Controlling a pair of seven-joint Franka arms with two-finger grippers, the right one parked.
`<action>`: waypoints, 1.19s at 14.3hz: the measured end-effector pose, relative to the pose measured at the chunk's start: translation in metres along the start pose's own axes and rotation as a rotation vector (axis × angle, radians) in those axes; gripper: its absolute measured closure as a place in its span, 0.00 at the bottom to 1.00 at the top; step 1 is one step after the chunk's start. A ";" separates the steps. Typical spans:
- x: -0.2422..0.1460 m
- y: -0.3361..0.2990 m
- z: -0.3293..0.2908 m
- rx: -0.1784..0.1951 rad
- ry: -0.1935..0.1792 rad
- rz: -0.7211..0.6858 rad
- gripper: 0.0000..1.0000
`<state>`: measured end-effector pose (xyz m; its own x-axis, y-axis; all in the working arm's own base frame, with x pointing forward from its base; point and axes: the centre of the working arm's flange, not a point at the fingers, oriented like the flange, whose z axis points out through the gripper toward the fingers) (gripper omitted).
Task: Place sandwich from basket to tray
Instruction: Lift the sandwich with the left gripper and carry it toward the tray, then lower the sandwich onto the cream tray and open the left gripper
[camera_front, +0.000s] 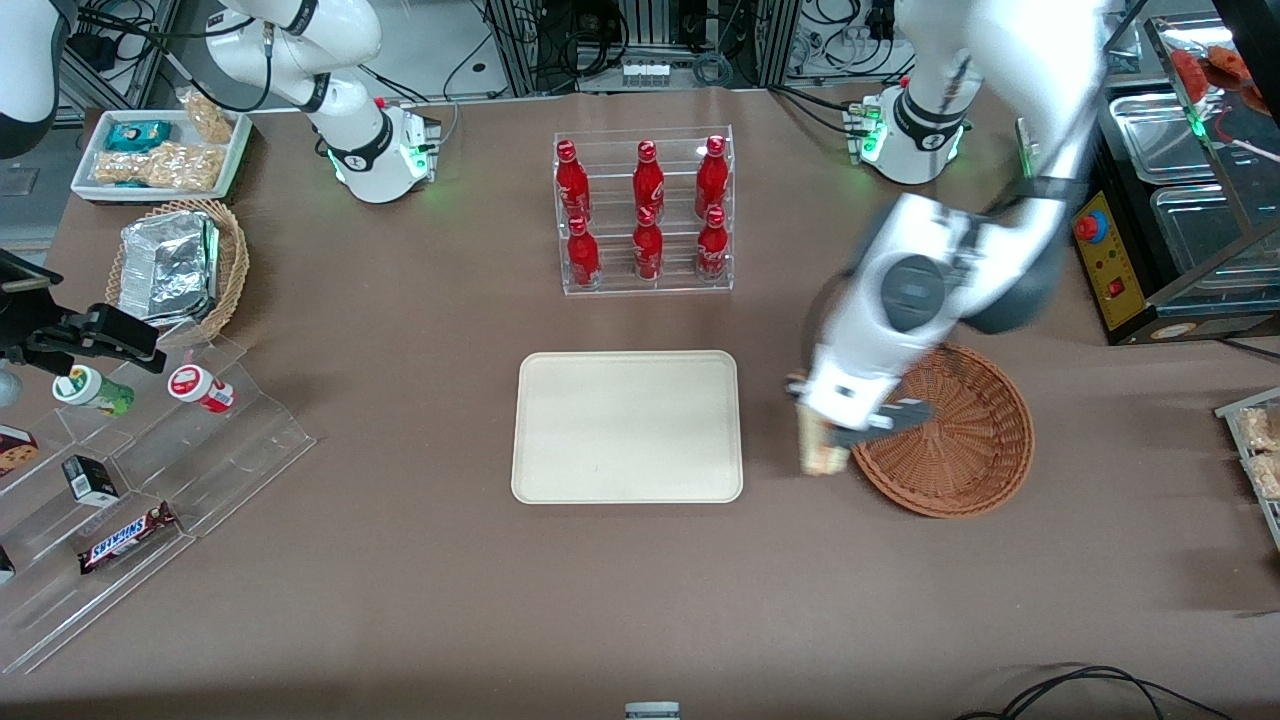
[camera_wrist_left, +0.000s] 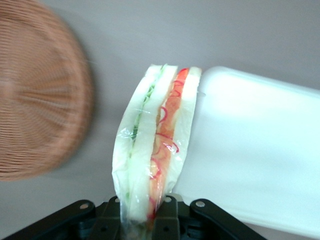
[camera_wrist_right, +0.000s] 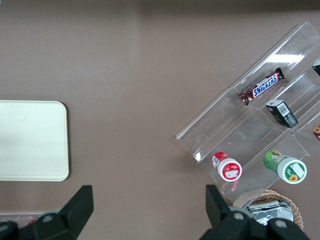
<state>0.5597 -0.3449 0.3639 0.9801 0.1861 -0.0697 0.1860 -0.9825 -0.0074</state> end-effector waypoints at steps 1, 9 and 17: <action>-0.014 0.037 0.012 -0.005 -0.004 0.050 0.85; -0.044 0.183 0.133 0.067 0.101 0.075 0.85; -0.014 0.177 0.067 0.018 0.179 -0.062 0.10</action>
<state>0.5744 -0.5217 0.2969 0.9639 0.2426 0.1099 0.2467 -0.9688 -0.0246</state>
